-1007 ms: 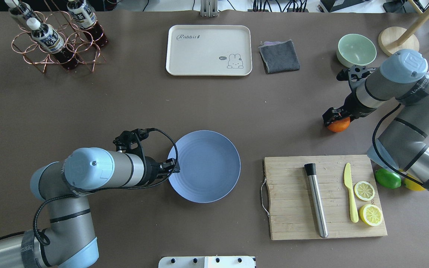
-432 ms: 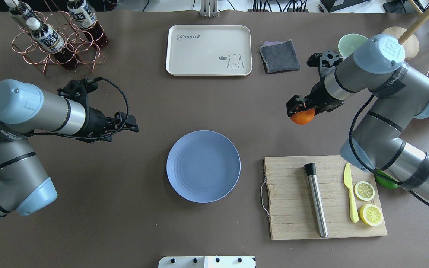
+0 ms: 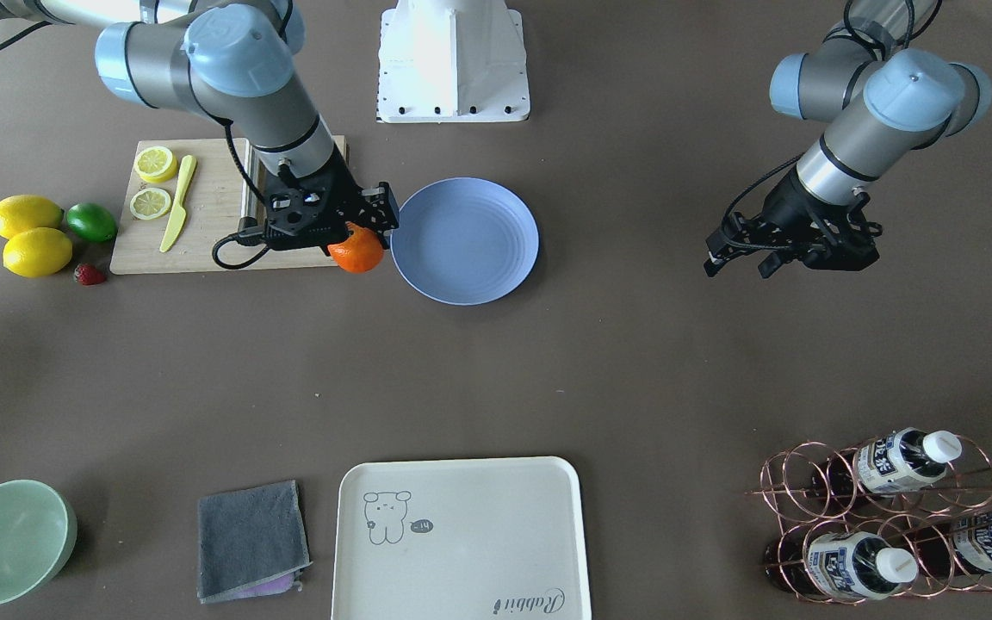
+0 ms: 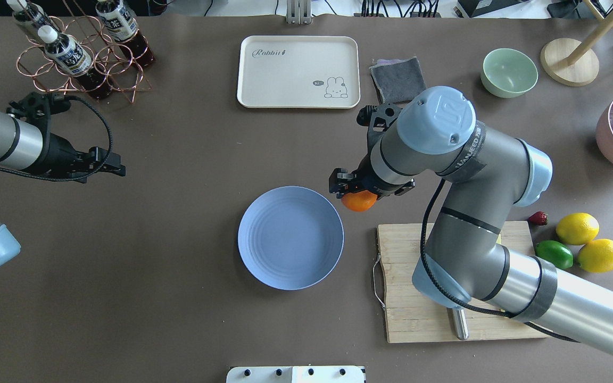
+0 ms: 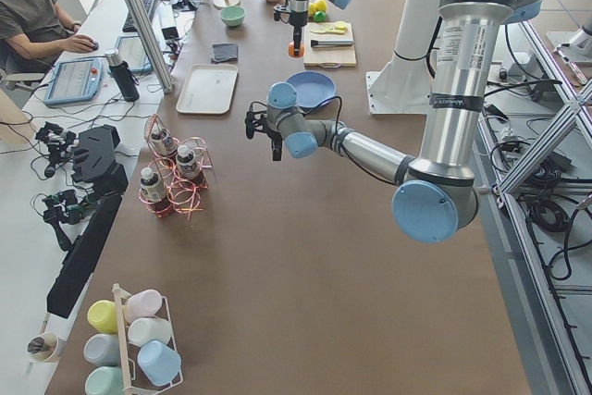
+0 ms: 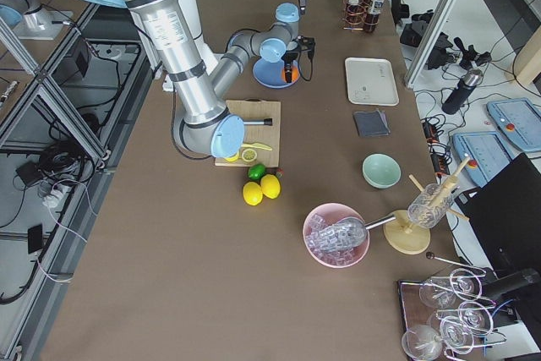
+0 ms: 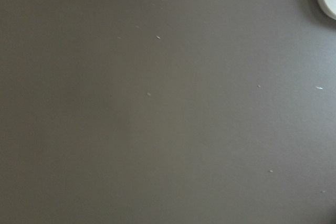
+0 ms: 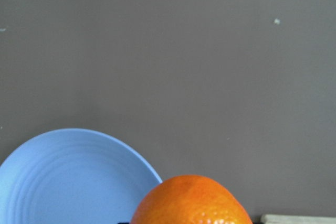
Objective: Pick orange to plate
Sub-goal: 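Carry the orange over the blue plate with the right gripper while the left arm withdraws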
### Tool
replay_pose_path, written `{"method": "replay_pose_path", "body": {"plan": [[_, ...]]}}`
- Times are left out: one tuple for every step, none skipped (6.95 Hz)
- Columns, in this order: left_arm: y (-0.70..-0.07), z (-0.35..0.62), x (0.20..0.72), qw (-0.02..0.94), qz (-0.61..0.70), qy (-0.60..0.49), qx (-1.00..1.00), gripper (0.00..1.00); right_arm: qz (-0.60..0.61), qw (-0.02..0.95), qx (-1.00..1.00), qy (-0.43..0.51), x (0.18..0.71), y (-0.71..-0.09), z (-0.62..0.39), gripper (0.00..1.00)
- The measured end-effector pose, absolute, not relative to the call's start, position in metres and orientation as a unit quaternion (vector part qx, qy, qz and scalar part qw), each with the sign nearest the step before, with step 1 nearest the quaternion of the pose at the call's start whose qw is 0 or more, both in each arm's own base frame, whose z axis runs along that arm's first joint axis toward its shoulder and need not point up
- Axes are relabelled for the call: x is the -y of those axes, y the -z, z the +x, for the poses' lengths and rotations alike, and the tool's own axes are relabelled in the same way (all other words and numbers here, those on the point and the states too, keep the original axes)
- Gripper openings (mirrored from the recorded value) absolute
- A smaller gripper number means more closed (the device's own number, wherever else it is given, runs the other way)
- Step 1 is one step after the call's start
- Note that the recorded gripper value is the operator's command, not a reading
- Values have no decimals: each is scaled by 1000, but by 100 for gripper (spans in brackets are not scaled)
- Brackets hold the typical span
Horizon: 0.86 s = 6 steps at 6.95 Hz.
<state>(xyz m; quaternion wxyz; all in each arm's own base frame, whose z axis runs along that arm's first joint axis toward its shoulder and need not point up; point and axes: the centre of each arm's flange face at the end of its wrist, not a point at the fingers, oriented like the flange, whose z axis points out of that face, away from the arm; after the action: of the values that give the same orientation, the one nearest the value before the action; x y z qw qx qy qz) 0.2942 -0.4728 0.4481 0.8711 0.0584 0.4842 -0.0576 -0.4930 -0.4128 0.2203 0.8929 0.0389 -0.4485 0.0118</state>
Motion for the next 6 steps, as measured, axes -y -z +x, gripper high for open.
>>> {"method": "replay_pose_path", "body": {"plan": [[-472, 278, 476, 880, 67, 44, -469, 96, 39, 894, 446, -11, 393, -206, -521, 0], [-492, 265, 479, 886, 73, 35, -457, 96, 36, 895, 444, -17, 382, -191, -551, 0], [-506, 255, 481, 890, 76, 30, -448, 96, 36, 898, 437, -24, 377, -181, -579, 0], [-516, 249, 481, 893, 76, 27, -442, 96, 36, 903, 428, -28, 376, -182, -599, 0], [-522, 245, 481, 895, 76, 26, -438, 96, 35, 907, 419, -29, 377, -188, -609, 0], [-525, 242, 481, 896, 77, 27, -436, 96, 36, 909, 414, -28, 377, -193, -618, 0]]}}
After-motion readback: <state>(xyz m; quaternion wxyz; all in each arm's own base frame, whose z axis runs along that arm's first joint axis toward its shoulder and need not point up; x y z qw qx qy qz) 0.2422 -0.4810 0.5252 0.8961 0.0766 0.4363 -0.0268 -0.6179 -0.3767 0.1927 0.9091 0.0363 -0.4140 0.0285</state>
